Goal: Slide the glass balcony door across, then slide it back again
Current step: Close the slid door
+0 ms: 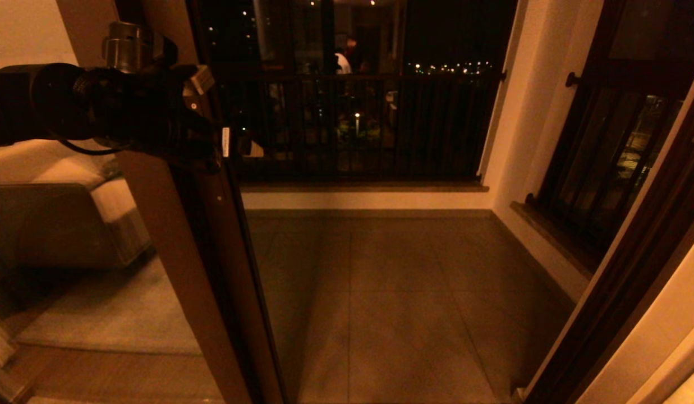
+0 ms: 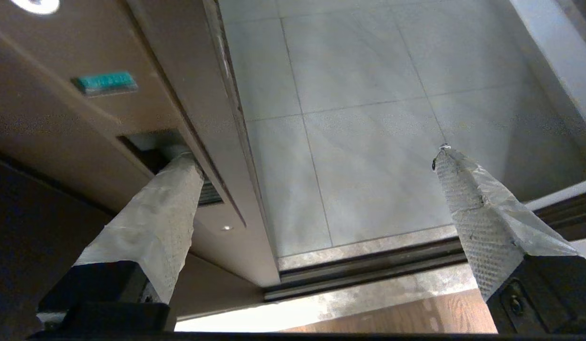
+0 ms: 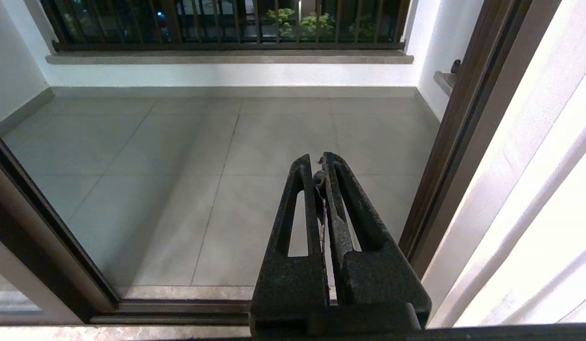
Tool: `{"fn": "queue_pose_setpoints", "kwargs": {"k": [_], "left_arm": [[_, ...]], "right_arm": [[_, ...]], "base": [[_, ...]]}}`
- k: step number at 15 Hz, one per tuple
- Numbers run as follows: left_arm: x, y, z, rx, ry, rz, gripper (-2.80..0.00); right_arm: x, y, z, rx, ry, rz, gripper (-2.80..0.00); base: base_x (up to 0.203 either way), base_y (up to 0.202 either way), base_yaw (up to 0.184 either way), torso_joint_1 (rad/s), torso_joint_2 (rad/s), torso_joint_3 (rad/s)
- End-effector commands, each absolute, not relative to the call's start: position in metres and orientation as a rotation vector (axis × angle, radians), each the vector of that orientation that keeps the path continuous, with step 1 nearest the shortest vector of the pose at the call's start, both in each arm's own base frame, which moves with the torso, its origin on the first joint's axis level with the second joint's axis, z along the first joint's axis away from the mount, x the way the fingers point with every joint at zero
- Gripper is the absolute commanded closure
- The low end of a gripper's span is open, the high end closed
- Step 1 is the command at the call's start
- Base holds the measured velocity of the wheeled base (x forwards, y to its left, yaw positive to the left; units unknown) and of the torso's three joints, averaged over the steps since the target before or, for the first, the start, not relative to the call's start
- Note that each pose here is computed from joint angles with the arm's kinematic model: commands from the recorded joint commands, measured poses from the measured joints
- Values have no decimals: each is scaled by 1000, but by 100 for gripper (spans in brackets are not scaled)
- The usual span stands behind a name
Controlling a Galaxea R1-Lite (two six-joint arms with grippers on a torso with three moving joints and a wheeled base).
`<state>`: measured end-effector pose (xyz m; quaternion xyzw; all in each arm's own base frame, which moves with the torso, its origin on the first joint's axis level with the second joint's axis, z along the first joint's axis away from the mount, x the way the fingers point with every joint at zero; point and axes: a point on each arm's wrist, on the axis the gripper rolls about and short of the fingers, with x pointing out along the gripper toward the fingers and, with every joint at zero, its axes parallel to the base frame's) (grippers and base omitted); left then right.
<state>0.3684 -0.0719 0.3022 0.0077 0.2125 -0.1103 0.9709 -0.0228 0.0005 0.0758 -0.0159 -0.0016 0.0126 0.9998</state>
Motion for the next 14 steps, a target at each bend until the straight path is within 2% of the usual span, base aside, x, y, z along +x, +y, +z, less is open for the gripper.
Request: {"fn": "queue_pose_setpoints", "kwargs": {"k": [1, 14], "left_arm": [[371, -73, 300, 15, 435, -223, -280], [364, -105, 307, 37, 407, -276, -280]], "right_arm": [[-23, 1, 76, -32, -2, 26, 0], [-23, 1, 76, -32, -2, 26, 0]], "base": [[0, 0, 0, 0, 0, 0], [0, 0, 0, 0, 0, 0]]}}
